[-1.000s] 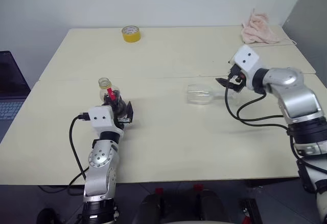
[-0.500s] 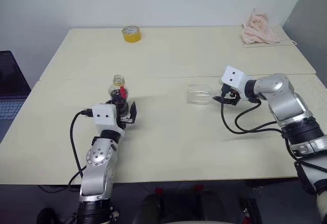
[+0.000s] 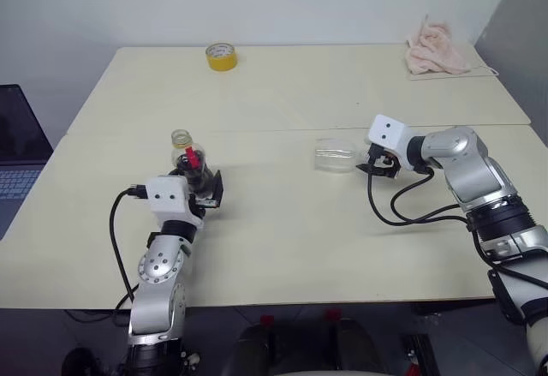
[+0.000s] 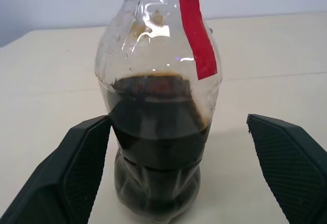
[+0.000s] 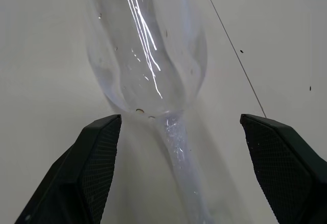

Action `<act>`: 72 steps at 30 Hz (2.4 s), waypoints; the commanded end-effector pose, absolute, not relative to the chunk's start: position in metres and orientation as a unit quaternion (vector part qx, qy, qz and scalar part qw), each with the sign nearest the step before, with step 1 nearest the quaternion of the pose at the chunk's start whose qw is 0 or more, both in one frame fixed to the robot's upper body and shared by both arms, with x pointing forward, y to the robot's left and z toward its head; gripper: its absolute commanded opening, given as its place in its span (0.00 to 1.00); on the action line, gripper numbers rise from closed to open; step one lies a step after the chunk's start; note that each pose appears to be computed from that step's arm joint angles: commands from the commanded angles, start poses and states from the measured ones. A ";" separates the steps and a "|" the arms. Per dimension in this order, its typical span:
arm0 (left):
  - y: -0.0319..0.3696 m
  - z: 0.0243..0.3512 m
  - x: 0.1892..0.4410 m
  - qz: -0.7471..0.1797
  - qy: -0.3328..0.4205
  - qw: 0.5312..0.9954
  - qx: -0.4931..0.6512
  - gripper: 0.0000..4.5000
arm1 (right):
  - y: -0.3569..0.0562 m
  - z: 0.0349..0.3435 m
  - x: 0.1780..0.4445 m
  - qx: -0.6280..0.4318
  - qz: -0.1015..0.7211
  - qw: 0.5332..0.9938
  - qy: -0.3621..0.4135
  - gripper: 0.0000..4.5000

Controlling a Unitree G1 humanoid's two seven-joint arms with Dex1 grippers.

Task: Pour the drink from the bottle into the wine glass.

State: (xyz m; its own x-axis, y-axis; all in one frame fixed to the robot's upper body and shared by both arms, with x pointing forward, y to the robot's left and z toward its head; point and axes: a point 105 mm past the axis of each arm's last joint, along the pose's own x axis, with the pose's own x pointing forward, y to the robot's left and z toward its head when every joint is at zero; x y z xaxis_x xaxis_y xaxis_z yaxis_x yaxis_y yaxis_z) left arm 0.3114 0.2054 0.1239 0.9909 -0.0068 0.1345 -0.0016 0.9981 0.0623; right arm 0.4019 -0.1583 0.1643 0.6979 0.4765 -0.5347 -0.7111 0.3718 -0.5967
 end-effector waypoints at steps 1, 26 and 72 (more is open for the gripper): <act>0.214 0.143 0.300 0.008 -0.095 0.995 0.041 1.00 | -0.160 0.174 0.405 -0.436 0.356 0.817 0.128 0.88; 0.167 0.165 0.253 -0.290 -0.018 0.955 0.066 1.00 | -0.168 0.163 0.413 -0.449 0.344 0.811 0.149 0.75; 0.116 0.158 0.268 -0.365 0.005 0.927 0.087 1.00 | -0.057 0.127 0.378 -0.100 0.315 0.940 -0.089 0.04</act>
State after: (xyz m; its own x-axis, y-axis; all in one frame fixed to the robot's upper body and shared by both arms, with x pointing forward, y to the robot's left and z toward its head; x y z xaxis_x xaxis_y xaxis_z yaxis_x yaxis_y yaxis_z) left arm 0.2690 0.1175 0.1474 0.7313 -0.6726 -0.1132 0.6820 0.7212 0.1214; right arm 0.3794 -0.0486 0.1294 0.7750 0.6216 0.1140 -0.5890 0.7759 -0.2261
